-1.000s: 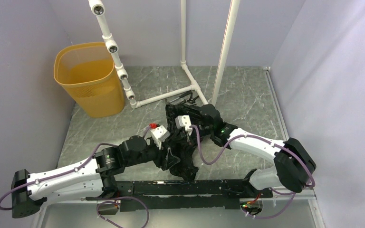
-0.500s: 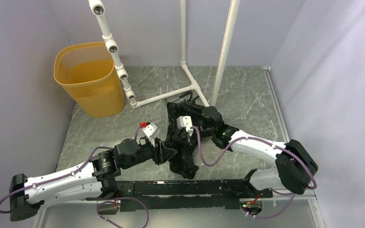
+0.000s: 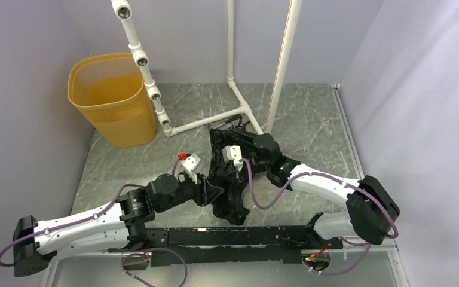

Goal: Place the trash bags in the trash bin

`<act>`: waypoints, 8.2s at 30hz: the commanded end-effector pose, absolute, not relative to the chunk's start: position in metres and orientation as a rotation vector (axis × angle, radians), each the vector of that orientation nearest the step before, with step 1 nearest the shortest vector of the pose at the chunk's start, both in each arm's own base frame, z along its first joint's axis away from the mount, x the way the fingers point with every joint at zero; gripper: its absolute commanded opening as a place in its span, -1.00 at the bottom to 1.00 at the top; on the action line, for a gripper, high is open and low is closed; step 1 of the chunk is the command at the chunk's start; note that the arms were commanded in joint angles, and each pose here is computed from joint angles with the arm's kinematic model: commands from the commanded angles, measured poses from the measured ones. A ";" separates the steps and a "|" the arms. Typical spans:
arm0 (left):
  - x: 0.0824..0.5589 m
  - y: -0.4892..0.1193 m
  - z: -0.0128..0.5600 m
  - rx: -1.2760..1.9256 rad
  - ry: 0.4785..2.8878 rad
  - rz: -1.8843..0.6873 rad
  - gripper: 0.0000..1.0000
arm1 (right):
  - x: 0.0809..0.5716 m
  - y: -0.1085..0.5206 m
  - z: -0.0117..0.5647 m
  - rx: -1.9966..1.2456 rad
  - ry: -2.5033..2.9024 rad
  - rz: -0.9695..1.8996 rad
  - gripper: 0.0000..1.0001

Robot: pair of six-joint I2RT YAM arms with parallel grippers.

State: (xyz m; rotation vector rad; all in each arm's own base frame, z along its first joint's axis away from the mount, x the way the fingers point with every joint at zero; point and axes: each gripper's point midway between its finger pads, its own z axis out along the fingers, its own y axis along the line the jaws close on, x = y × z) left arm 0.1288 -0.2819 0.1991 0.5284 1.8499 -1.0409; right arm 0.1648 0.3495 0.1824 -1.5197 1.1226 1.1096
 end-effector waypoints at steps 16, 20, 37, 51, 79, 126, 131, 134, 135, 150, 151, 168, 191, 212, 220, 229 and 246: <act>0.151 -0.272 0.206 0.413 1.924 -0.895 0.03 | 0.159 0.348 0.194 -1.537 1.036 1.092 -1.00; 0.150 -0.277 0.206 0.433 1.920 -0.908 -0.21 | 0.159 0.348 0.192 -1.542 1.045 1.094 -1.00; 0.155 -0.260 0.194 0.369 1.944 -0.840 -0.95 | 0.192 0.334 0.217 -1.305 1.252 0.930 0.69; 0.167 -0.235 0.142 0.240 2.118 -0.608 -0.95 | 0.181 0.270 0.183 -0.748 1.627 0.983 0.95; 0.170 -0.220 0.121 0.101 2.155 -0.555 -0.95 | 0.090 0.259 0.061 -0.816 1.848 1.340 0.83; 0.166 -0.199 0.124 0.008 2.144 -0.556 -0.95 | 0.099 0.322 0.097 -0.960 1.706 1.295 -0.70; 0.165 -0.198 0.129 0.011 2.136 -0.563 -0.95 | 0.110 0.318 0.139 -0.872 1.597 1.266 -0.64; 0.164 -0.206 0.137 0.058 2.111 -0.613 -0.95 | 0.114 0.312 0.163 -0.832 1.538 1.249 -0.59; 0.163 -0.212 0.141 0.099 2.095 -0.640 -0.95 | 0.114 0.311 0.169 -0.833 1.527 1.243 -0.57; 0.152 -0.287 0.182 0.245 1.949 -1.025 -0.95 | 0.112 0.329 0.190 -0.821 1.579 1.338 -0.47; 0.151 -0.288 0.179 0.243 1.958 -1.030 -0.95 | 0.112 0.330 0.189 -0.819 1.584 1.344 -0.47; 0.155 -0.279 0.173 0.122 1.954 -1.048 -0.95 | 0.106 0.345 0.168 -0.891 1.667 1.387 -0.09; 0.165 -0.221 0.130 -0.115 2.055 -0.803 -0.95 | 0.086 0.298 0.113 -0.825 1.745 1.344 0.46; 0.157 -0.144 0.094 -0.357 2.128 -0.558 -0.95 | 0.087 0.292 0.061 -0.943 1.840 1.222 0.50; 0.157 -0.145 0.093 -0.357 2.131 -0.557 -0.95 | 0.079 0.304 0.055 -0.975 1.819 1.288 0.43; 0.156 -0.150 0.092 -0.354 2.128 -0.589 -0.95 | 0.070 0.316 0.046 -1.057 1.831 1.249 0.30; 0.167 -0.155 0.176 -0.168 2.005 -0.596 -0.95 | 0.146 0.318 0.179 -0.813 1.623 0.934 -0.97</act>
